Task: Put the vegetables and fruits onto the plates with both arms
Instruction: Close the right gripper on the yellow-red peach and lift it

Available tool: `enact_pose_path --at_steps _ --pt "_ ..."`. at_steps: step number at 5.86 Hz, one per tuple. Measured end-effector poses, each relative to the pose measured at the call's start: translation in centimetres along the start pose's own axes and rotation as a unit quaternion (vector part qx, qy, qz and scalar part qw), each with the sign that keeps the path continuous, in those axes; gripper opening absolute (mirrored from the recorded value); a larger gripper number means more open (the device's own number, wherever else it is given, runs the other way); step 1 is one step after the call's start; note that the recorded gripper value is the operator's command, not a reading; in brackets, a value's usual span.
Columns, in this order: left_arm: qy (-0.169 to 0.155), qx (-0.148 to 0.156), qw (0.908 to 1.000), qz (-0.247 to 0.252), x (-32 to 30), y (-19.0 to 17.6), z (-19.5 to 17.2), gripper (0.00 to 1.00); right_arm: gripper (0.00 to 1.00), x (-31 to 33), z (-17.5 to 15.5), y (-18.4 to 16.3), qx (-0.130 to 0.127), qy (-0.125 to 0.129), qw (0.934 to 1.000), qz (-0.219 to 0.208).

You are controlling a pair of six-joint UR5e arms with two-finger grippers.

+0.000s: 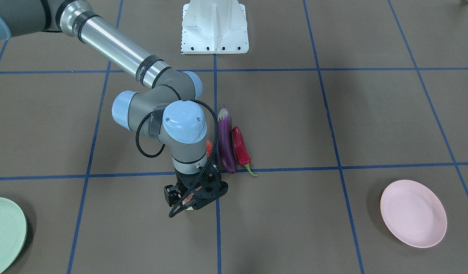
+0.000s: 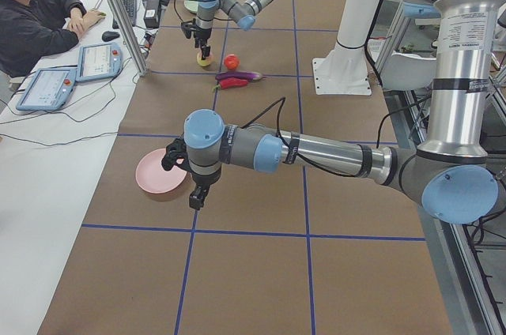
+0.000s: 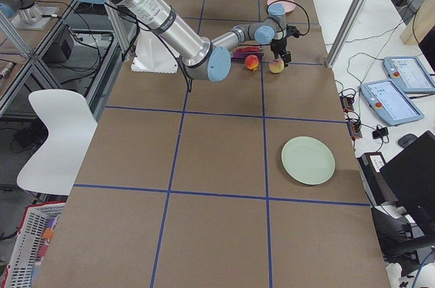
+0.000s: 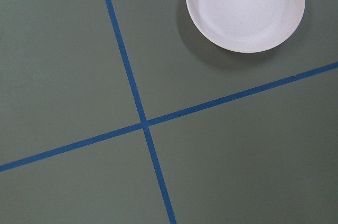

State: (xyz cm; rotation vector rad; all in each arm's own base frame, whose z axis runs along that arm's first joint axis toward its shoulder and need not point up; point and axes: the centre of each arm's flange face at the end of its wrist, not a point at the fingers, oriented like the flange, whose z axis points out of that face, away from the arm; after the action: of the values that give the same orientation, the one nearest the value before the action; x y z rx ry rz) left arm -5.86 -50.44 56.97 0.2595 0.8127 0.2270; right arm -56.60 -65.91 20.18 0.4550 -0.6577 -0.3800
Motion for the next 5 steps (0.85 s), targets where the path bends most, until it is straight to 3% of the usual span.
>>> enact_pose_path --at_steps 4,5 --pt "0.0 0.0 1.0 0.0 0.0 -0.1 0.0 1.0 0.93 -0.3 2.3 1.5 -0.021 0.006 0.9998 -0.002" --pt "0.0 0.001 1.0 0.0 0.1 -0.2 -0.1 1.0 0.54 -0.4 3.3 2.1 -0.028 0.009 0.9995 -0.004"
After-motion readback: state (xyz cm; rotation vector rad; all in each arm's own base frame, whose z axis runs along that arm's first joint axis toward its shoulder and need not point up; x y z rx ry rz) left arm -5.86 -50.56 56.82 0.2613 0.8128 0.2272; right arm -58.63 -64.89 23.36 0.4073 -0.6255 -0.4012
